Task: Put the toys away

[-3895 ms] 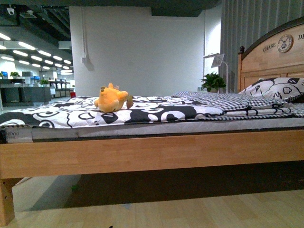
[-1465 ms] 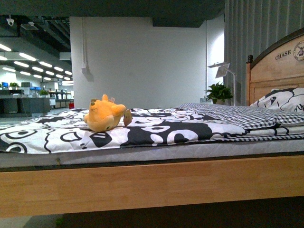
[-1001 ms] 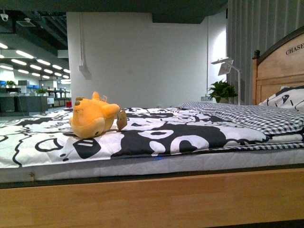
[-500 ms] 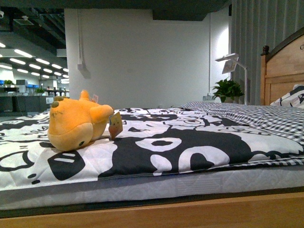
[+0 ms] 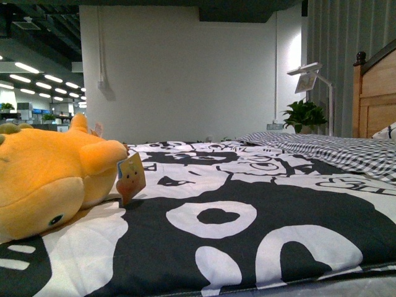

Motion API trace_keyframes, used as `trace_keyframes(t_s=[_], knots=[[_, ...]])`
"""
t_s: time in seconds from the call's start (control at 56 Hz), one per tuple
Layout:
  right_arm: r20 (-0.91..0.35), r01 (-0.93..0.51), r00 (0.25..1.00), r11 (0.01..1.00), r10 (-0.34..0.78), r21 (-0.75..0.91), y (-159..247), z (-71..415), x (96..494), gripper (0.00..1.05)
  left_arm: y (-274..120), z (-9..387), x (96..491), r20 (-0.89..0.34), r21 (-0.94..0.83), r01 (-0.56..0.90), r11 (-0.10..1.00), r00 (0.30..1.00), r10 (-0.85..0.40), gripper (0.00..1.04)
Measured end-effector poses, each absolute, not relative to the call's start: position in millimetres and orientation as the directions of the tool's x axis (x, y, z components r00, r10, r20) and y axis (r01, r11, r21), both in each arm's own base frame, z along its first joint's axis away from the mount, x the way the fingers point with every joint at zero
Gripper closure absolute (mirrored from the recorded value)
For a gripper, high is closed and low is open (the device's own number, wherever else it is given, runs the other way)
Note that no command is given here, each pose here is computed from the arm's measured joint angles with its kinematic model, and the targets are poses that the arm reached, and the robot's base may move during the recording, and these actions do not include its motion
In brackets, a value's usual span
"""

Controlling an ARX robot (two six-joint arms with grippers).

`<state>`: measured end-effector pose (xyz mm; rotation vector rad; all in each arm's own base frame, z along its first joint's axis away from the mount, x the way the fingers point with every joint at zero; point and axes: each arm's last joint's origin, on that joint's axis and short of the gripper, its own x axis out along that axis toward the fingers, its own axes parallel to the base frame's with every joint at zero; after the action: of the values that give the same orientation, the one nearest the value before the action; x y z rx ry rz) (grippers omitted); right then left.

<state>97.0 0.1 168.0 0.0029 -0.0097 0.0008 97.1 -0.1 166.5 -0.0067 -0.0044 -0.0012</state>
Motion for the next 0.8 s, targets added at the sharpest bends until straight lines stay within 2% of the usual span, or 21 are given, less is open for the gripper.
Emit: trace_keyframes(t_s=[0.804], knots=[[0.009, 0.001, 1.0, 1.0, -0.001, 0.003, 0.0, 167.9, 97.0, 0.07, -0.1, 166.5, 97.1, 0.004, -0.004, 0.002, 1.0, 1.0, -0.002, 0.06]])
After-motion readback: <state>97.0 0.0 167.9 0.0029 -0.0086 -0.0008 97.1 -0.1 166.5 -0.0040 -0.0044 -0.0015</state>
